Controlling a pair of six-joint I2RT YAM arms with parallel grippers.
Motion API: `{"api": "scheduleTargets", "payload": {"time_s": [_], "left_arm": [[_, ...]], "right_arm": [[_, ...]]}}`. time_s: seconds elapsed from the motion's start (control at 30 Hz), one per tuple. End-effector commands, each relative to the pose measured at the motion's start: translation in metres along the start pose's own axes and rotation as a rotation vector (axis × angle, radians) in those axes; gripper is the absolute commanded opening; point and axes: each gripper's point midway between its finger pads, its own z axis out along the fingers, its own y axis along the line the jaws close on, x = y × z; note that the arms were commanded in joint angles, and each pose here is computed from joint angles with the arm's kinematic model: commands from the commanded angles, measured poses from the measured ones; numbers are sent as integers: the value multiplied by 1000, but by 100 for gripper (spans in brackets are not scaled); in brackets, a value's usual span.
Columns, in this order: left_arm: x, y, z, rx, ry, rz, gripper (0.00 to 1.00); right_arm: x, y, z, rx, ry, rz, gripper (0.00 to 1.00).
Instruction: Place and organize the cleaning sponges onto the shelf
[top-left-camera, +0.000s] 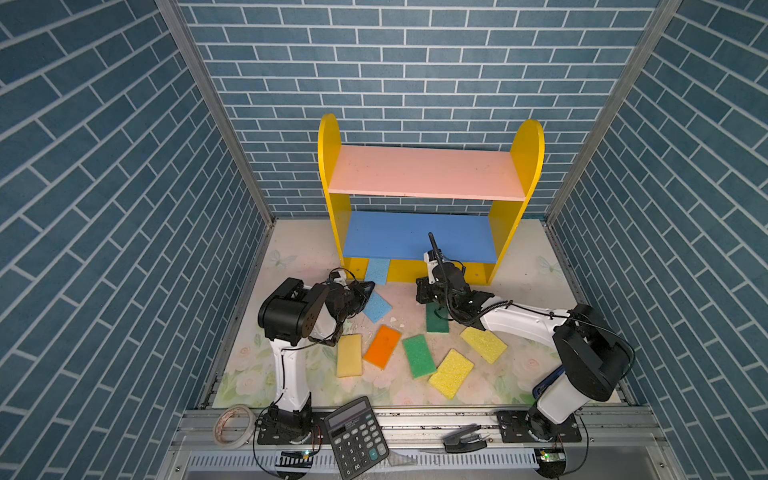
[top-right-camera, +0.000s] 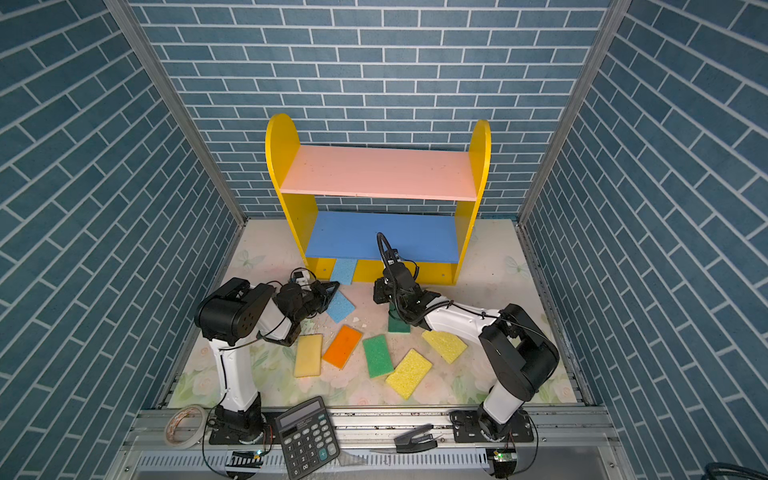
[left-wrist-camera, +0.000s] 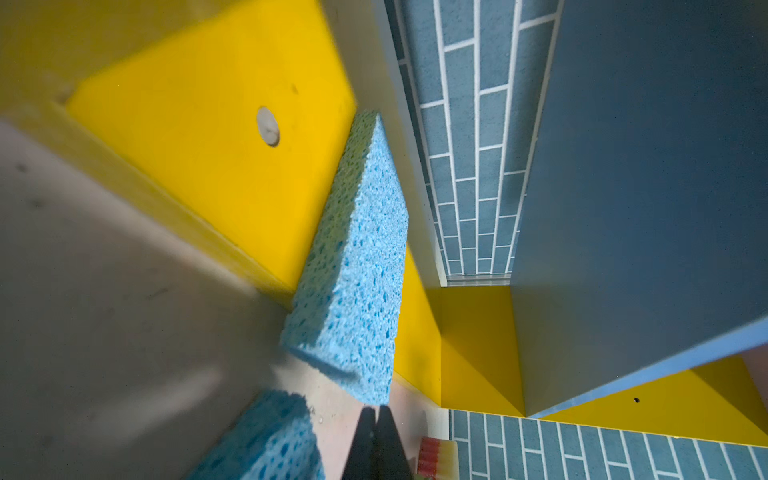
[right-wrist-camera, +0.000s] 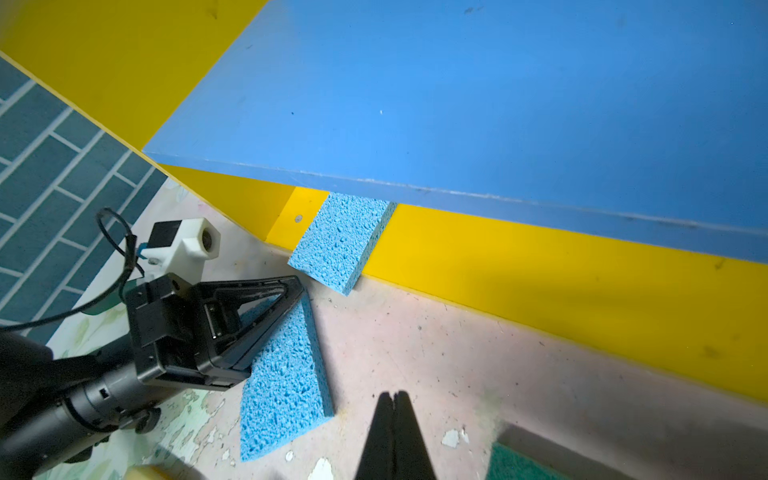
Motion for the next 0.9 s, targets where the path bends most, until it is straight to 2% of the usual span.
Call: {"api": "scheduleTargets", "payload": {"time_s": [0.0,0.13,0.2,0.3,0.47,0.63,0.67,0.77,0.87], "left_arm": [[6,7,0,-80,30,8,0],[7,14,-16,-242,34,76,0],[9,20,-32,-347,42,128,0],[12,23,-58,-435,43,183,0],[24,36,-93,-518,71,218,0],[18,24,-116,-564,41,280,0],[15,21,-118,-564,34,285,1],[10,18,-122,-560,19,279,18],[7,19,-118,-551,19,268,25]], "right_arm": [[11,-11,-4,37,24,20,0],[10,-11,-4,36,20,24,0],[10,-10,-4,32,20,22,0],[10,-10,-3,29,19,19,0],[11,-7,-2,15,24,20,0],[13,2,1,-22,57,-12,0],[15,4,3,-29,75,-24,0],[24,15,10,-66,132,-67,0],[39,28,21,-92,213,-146,13]]}}
